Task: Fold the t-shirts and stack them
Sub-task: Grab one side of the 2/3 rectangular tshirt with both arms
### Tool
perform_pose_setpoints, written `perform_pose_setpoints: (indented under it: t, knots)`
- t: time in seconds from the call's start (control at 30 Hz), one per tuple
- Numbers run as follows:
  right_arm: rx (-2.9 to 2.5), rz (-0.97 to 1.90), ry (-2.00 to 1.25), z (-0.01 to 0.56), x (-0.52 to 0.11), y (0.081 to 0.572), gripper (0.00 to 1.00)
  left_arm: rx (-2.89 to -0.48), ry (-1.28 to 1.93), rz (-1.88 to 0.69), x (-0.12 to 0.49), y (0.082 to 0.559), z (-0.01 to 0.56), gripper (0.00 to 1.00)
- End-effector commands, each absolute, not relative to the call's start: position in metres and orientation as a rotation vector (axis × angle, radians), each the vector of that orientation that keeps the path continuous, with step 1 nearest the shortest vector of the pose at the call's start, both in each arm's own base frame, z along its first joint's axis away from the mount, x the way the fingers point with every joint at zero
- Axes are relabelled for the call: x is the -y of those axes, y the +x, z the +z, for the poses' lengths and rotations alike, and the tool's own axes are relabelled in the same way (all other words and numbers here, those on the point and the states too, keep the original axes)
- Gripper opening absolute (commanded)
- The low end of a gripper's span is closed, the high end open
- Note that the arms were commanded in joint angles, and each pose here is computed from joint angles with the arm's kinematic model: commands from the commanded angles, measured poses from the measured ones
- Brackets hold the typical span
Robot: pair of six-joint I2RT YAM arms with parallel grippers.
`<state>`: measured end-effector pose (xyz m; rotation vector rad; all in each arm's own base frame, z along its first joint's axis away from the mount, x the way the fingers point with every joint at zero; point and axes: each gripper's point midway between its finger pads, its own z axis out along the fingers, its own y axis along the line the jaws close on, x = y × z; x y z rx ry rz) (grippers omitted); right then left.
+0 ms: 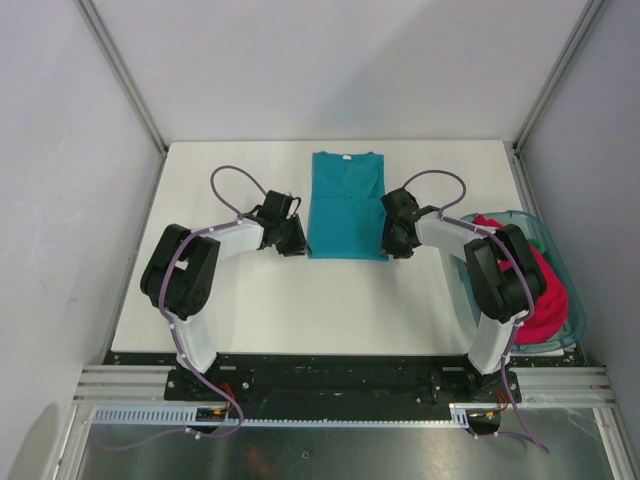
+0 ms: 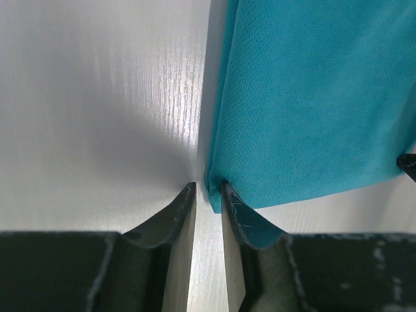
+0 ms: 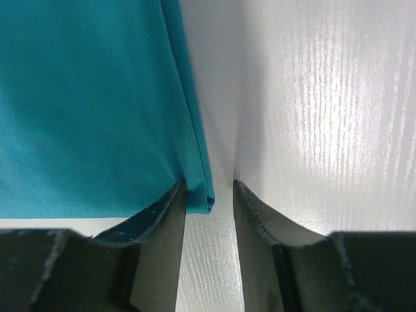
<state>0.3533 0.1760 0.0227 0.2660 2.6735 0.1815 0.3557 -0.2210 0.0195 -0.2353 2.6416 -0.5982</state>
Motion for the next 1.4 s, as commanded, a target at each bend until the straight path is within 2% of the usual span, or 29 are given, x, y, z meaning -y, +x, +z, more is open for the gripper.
perform_pose_setpoints:
  t: [0.0, 0.3, 0.43, 0.6, 1.13, 1.37]
  knots:
    - [-2.687, 0.191, 0.27, 0.022, -0.183, 0.345, 0.4, -2.687, -0.248, -0.528, 0.213, 0.344, 0.013, 0.28]
    - [-2.712, 0.192, 0.292, 0.012, -0.183, 0.338, 0.32, -2.688, -0.248, -0.522, 0.212, 0.341, 0.013, 0.29]
    - [-2.715, 0.19, 0.312, 0.01, -0.178, 0.338, 0.15, -2.69, -0.246, -0.519, 0.211, 0.339, 0.013, 0.29]
    - [-2.704, 0.209, 0.322, 0.013, -0.178, 0.34, 0.02, -2.689, -0.245, -0.524, 0.212, 0.335, 0.015, 0.31]
    - [-2.701, 0.224, 0.33, 0.015, -0.175, 0.343, 0.0, -2.717, -0.249, -0.532, 0.227, 0.327, 0.007, 0.31]
    - [-2.702, 0.227, 0.327, 0.015, -0.175, 0.344, 0.0, -2.719, -0.265, -0.512, 0.227, 0.328, 0.004, 0.26]
